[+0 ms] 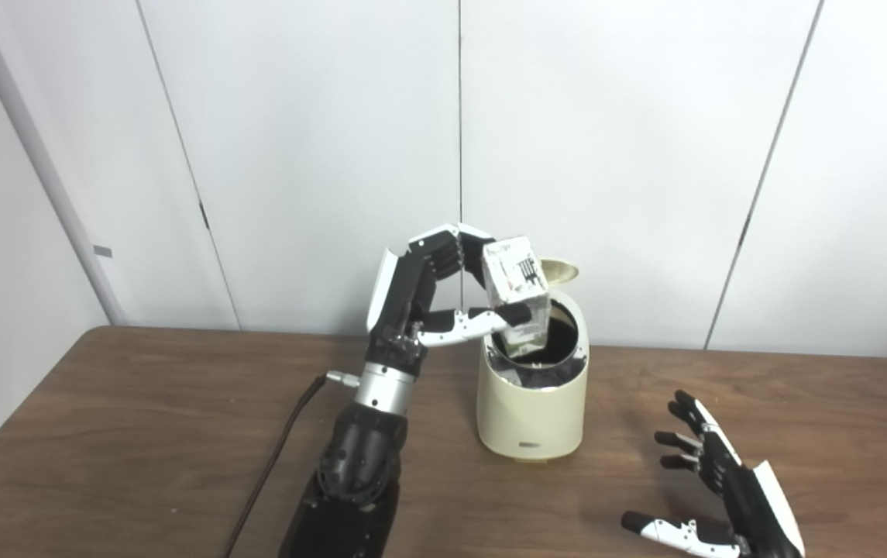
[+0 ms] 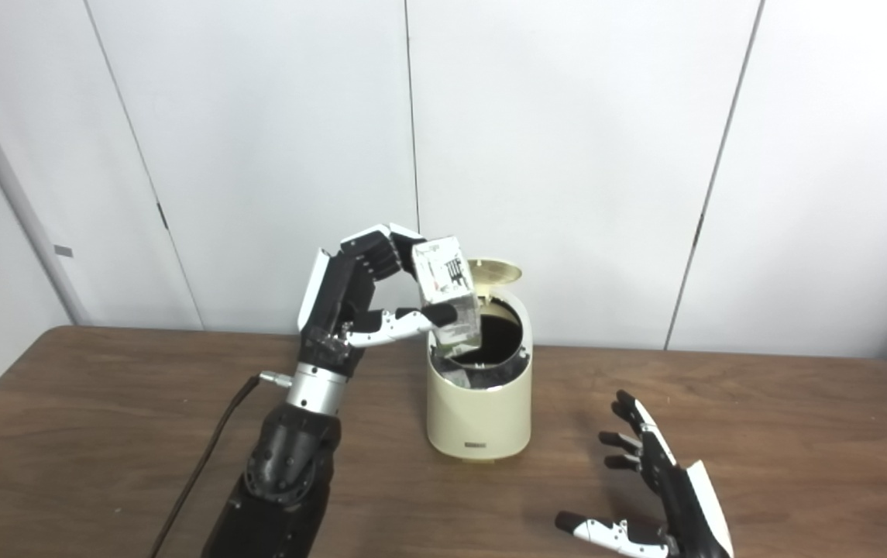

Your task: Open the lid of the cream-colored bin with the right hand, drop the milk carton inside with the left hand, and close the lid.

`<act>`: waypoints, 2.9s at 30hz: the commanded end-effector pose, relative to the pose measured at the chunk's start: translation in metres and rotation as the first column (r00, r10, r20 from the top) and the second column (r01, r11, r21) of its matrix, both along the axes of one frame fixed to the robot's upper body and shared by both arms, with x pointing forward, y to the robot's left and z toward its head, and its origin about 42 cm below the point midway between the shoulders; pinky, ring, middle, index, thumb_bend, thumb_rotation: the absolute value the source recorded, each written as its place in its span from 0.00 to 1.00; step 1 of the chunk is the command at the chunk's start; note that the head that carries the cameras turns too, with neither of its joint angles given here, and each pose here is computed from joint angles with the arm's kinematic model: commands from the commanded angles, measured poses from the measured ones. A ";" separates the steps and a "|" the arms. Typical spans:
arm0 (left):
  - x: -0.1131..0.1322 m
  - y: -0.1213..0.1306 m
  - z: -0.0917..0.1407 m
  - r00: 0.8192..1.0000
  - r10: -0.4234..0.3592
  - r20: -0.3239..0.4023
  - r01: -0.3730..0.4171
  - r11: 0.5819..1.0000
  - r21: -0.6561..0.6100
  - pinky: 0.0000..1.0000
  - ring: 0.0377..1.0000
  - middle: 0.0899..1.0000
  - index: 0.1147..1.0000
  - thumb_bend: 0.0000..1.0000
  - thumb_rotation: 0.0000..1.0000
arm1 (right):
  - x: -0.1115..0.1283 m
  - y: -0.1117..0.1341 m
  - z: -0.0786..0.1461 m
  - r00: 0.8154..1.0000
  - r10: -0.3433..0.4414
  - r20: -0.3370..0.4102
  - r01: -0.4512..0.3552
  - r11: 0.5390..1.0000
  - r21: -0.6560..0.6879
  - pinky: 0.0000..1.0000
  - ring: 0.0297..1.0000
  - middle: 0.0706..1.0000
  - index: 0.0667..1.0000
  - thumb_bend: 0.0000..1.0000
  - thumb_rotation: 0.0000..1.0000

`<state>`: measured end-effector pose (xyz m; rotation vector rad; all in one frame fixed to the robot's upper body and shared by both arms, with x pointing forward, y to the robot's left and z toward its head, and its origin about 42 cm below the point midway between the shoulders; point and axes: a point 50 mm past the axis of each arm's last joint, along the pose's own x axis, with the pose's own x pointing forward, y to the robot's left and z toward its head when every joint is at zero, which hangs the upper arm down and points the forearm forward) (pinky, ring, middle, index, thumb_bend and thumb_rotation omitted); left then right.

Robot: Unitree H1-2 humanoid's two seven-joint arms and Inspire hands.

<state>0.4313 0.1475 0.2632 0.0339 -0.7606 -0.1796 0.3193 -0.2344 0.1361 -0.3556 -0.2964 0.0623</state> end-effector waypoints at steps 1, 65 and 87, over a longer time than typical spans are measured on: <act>0.008 -0.008 0.029 0.996 -0.011 0.090 0.013 1.000 -0.022 0.40 0.42 0.43 0.42 0.52 0.00 | 0.004 0.009 0.009 0.998 0.012 0.068 -0.014 1.000 0.020 0.68 0.78 0.91 0.94 0.73 0.20; 0.056 -0.030 0.005 0.996 0.029 -0.082 -0.023 0.997 0.072 0.48 0.44 0.43 0.43 0.50 0.00 | -0.010 0.037 0.006 0.997 0.028 0.066 -0.029 0.999 0.016 0.70 0.79 0.90 0.93 0.73 0.28; 0.049 -0.031 0.004 0.953 0.255 0.161 -0.284 0.940 0.191 0.47 0.44 0.43 0.42 0.51 0.00 | -0.011 0.037 0.007 0.997 0.036 0.061 -0.036 0.999 0.004 0.70 0.78 0.89 0.92 0.73 0.29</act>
